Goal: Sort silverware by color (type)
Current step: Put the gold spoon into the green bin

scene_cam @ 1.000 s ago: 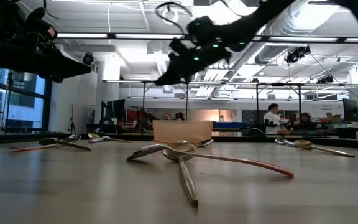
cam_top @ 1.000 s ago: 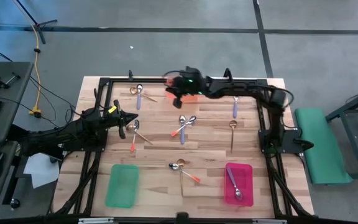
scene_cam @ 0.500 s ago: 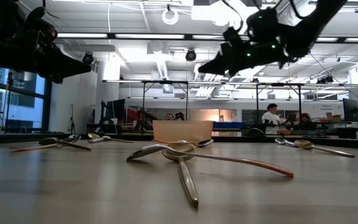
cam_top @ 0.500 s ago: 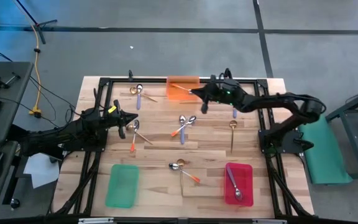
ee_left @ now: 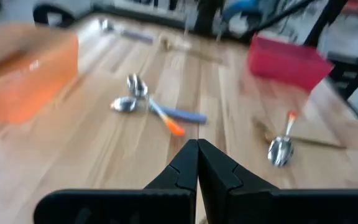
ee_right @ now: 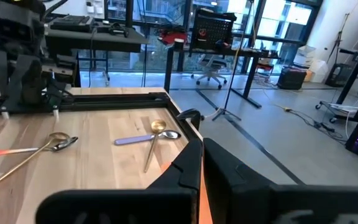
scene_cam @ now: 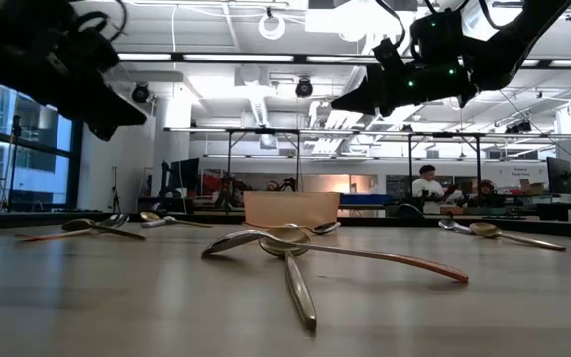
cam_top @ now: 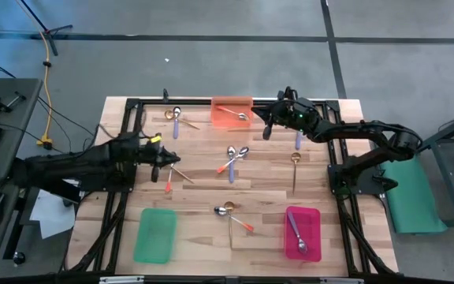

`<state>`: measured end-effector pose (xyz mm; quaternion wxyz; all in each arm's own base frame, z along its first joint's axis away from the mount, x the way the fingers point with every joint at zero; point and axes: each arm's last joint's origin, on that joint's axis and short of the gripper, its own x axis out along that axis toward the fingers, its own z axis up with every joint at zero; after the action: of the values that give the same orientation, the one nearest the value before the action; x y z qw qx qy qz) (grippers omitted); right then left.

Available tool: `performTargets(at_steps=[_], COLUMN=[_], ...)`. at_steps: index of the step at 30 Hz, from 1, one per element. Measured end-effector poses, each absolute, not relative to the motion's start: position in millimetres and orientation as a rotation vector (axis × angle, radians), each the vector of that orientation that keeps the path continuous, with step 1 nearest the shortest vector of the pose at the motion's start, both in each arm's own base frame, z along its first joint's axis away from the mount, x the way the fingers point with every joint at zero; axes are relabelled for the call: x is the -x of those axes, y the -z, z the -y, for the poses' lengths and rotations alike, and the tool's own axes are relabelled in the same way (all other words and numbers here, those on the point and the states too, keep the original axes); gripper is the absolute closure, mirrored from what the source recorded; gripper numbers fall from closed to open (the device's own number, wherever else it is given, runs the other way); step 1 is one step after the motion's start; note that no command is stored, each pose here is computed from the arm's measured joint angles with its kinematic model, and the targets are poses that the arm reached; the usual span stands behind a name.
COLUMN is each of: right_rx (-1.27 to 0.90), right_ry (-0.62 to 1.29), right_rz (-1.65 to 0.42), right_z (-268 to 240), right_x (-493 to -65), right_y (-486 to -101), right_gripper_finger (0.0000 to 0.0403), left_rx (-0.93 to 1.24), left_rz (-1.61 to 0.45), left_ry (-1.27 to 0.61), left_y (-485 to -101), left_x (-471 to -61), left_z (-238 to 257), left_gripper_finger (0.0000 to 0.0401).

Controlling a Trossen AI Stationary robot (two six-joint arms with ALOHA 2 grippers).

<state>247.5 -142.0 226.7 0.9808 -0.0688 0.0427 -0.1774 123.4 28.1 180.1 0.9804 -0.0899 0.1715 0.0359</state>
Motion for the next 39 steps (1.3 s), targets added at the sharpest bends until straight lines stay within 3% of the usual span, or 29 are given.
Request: performTargets(at_steps=[10, 16, 30, 39], right_rx=[0.182, 0.195, 0.22, 0.198], right_ry=[0.356, 0.356, 0.361, 0.361], right_rz=[-0.097, -0.096, -0.1, -0.098], right_z=[142, 142, 144, 144], right_x=[-247, -247, -247, -247], right_y=[-226, -227, -227, -227], right_gripper_finger=[0.0403, 0.0403, 0.0403, 0.0403], left_rx=[0.218, 0.116, -0.149, -0.285], left_rz=[-0.732, -0.959, -1.397, -1.496], left_ry=[-0.093, -0.032, 0.083, 0.085], left_y=[-185, -190, -162, -143], left_x=[-173, -204, -221, -227], left_z=[-34, -36, -23, -17], left_gripper_finger=[0.04, 0.0397, 0.03, 0.029])
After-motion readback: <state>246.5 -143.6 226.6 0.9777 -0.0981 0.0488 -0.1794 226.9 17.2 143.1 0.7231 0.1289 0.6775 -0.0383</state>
